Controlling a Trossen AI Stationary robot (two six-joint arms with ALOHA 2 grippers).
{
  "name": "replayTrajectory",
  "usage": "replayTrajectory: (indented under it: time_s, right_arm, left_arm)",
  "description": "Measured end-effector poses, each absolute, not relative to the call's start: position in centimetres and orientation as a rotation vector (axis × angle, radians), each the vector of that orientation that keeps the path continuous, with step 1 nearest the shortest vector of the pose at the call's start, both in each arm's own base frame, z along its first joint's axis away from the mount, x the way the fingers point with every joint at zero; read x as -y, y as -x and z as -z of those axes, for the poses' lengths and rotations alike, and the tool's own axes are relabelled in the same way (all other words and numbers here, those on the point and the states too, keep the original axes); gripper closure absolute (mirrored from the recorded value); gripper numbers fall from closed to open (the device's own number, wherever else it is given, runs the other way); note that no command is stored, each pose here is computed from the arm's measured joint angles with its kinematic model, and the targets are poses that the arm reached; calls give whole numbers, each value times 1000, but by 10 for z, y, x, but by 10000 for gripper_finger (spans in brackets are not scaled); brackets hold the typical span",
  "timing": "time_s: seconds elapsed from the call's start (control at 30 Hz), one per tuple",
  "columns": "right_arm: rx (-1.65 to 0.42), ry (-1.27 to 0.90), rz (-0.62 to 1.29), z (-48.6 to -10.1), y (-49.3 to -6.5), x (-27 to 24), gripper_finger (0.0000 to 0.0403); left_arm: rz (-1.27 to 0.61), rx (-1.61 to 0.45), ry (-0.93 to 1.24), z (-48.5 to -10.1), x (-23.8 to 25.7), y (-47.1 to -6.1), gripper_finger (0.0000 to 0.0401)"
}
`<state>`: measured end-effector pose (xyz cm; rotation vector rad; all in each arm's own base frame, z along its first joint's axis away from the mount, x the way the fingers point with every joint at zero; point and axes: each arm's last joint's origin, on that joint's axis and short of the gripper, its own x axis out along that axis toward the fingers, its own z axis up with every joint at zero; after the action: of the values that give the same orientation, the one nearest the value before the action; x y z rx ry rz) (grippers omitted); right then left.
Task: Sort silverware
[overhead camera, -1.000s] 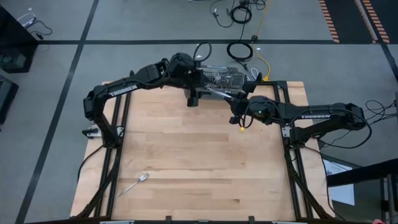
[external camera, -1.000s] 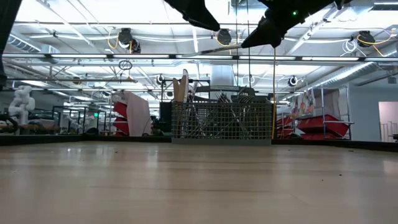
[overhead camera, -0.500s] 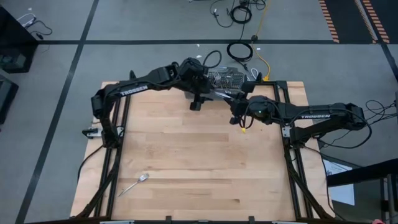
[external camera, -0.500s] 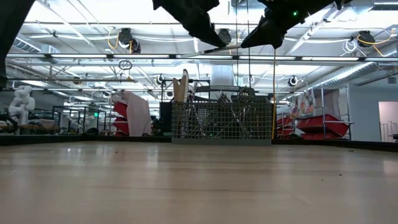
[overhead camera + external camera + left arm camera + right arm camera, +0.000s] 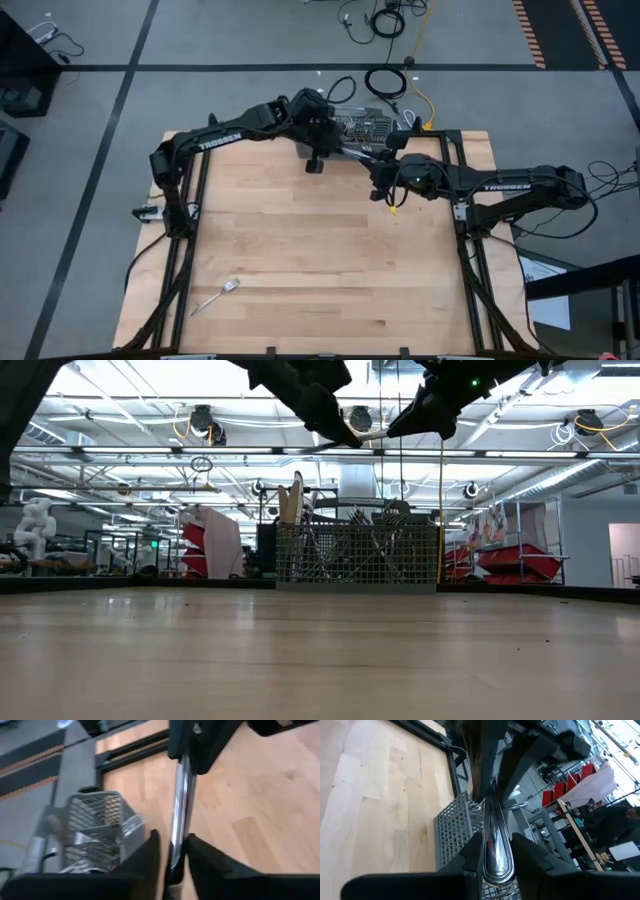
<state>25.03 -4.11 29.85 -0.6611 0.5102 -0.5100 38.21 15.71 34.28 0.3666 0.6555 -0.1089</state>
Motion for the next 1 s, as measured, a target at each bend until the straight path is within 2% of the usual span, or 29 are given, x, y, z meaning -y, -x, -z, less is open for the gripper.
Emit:
replayTrajectory:
  time_s: [0.07, 0.17, 0.4, 0.57, 0.67, 0.83, 0.93, 1.0]
  right_arm:
    - [-520, 671, 508, -298, -250, 41, 342]
    - [-503, 672, 500, -299, -251, 40, 397]
    - [-513, 710, 510, -300, -251, 41, 398]
    - [-549, 768, 816, -312, -244, 50, 400]
    - [-459, 700, 911, -327, -234, 55, 401]
    - [-325, 564, 893, -341, -217, 58, 402]
    - [-297, 552, 890, -345, -213, 57, 402]
    - [-295, 552, 888, -345, -213, 57, 402]
  left_arm:
    - [133, -658, -371, -334, -159, -388, 336]
    - [124, -659, -367, -325, -162, -396, 379]
    - [96, -735, -431, -310, -159, -404, 379]
    - [-14, -753, -431, -324, -164, -393, 379]
    - [-138, -601, -374, -355, -167, -385, 379]
    - [-365, -231, -296, -423, -175, -355, 379]
    - [-493, -12, -290, -446, -180, -336, 379]
    - [-530, 92, -274, -445, -179, -325, 379]
